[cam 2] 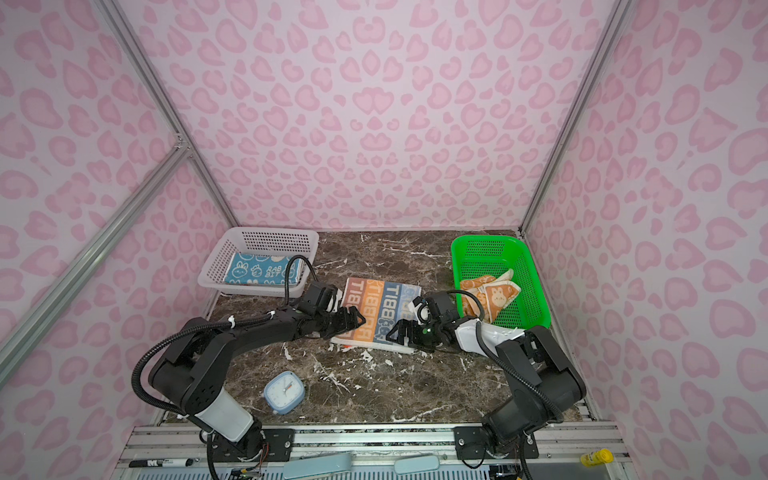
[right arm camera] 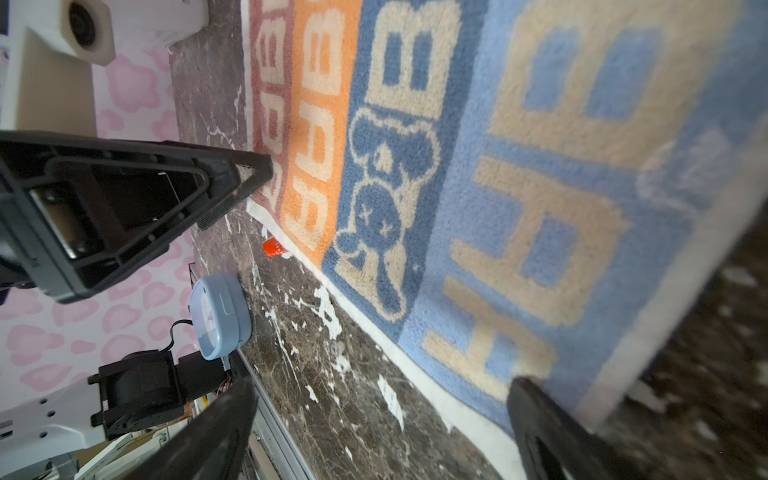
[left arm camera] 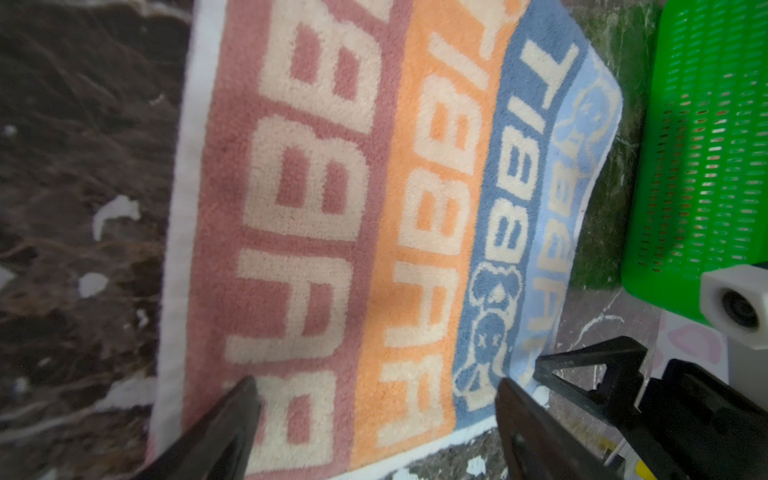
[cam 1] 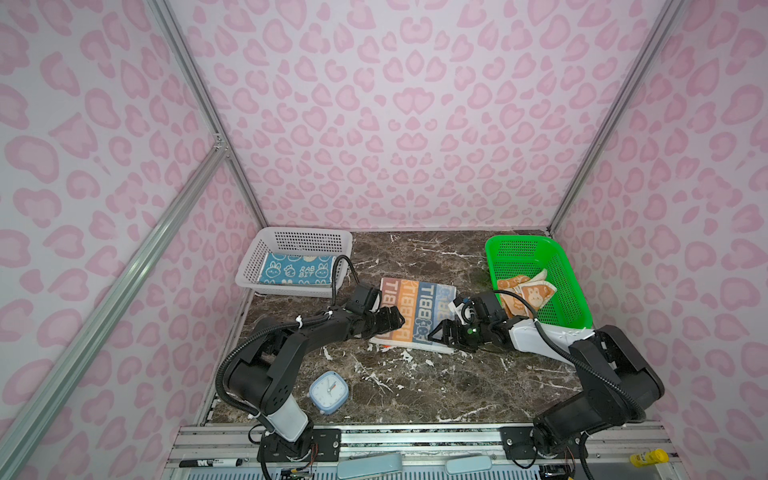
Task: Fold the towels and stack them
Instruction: 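Open both grippers and lift them away from the folded towel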
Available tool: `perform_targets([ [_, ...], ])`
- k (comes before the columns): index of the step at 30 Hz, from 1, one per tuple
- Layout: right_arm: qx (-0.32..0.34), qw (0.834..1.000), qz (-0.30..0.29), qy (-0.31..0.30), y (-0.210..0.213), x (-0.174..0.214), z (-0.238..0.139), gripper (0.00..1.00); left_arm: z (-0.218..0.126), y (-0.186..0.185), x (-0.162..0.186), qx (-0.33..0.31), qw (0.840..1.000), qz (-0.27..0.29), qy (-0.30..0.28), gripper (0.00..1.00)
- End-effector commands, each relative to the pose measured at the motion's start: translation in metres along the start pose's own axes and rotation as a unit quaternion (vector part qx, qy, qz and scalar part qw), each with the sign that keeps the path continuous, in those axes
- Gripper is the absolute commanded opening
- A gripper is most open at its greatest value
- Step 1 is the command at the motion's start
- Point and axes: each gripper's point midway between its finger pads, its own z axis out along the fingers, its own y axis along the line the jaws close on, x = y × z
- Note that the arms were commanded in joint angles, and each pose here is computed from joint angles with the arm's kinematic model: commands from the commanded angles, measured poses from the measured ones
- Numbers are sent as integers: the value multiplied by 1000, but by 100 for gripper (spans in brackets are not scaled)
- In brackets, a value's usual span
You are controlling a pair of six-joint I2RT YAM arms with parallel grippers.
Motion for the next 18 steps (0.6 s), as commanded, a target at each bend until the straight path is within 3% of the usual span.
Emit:
perform_targets([
  [1,99,995,6,6,-47,3,-4,98,4,13,24,-25,999,-26,33,92],
  [3,105,994,3,8,-48,-2,-6,98,4,-1,26,-18,999,-16,32,100],
  [10,107,994,-30,-4,-25,-19,-25,98,-19,-33,-2,-43,998,40,-38,98],
  [18,101,991,-30,-81,2,-89,-73,98,-50,-42,-58,-103,982,95,-127,98],
])
